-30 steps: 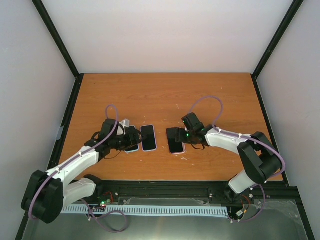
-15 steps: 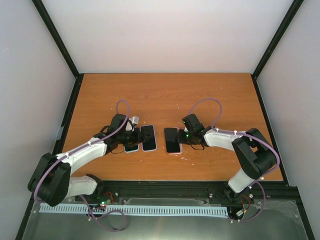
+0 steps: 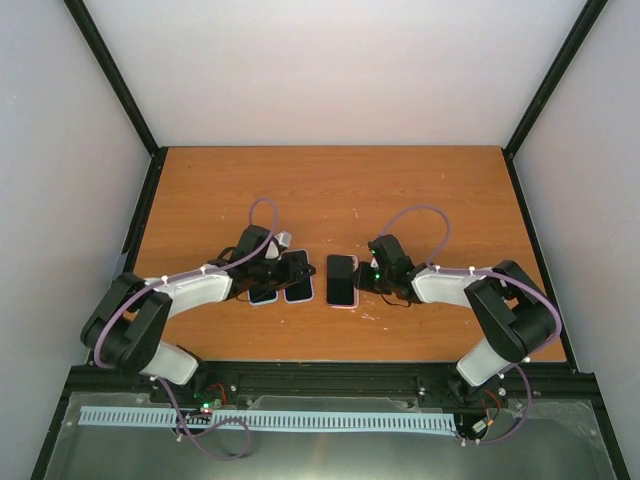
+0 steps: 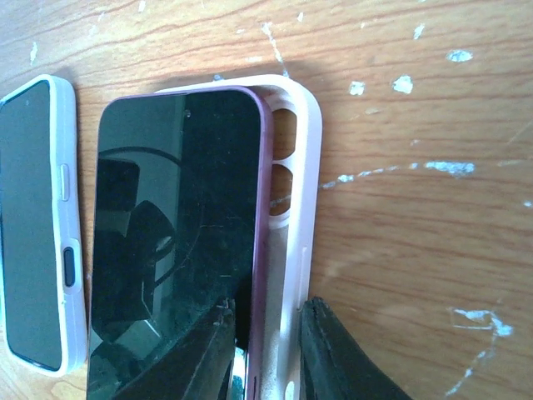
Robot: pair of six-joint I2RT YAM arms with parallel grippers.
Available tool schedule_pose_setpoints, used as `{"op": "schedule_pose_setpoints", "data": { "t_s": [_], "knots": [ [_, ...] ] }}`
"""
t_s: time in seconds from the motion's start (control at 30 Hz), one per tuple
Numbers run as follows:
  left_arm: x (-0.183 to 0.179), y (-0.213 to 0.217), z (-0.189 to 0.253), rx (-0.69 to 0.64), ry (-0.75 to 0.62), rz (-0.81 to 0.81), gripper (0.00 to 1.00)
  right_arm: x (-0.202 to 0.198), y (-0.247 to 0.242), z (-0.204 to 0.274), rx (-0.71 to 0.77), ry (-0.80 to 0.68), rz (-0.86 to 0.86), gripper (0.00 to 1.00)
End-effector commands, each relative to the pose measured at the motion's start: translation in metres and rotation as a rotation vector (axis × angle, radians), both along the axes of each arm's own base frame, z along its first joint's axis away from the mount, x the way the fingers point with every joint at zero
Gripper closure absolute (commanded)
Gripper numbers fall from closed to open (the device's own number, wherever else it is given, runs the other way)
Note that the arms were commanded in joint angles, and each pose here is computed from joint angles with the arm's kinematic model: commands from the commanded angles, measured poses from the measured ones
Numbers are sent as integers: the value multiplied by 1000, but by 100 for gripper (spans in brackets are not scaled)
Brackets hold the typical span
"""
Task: Put the phone into the phone case
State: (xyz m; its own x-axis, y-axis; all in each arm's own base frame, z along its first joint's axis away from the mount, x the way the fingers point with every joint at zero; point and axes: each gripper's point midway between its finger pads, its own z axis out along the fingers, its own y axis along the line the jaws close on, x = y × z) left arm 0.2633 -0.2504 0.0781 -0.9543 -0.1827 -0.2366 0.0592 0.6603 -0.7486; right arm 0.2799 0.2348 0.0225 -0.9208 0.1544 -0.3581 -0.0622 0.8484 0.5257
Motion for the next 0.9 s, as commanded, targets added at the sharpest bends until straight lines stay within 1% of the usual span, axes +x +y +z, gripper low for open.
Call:
{"op": "schedule_pose_setpoints", "data": {
  "t_s": [0.0, 0.23, 0.43, 0.87],
  "knots": [
    [18, -21, 14, -56, -55, -26, 50, -22, 4, -9, 34, 62, 34, 78],
    [23, -31, -3, -54, -19, -40, 58, -25, 7, -6, 67, 63, 34, 77],
    [24, -40, -12, -64, -3, -65, 70, -28, 8, -9, 81, 71, 35, 77],
    [19, -56, -29, -62, 30, -116, 85, -29, 9, -11, 97, 77, 31, 78]
  ]
}}
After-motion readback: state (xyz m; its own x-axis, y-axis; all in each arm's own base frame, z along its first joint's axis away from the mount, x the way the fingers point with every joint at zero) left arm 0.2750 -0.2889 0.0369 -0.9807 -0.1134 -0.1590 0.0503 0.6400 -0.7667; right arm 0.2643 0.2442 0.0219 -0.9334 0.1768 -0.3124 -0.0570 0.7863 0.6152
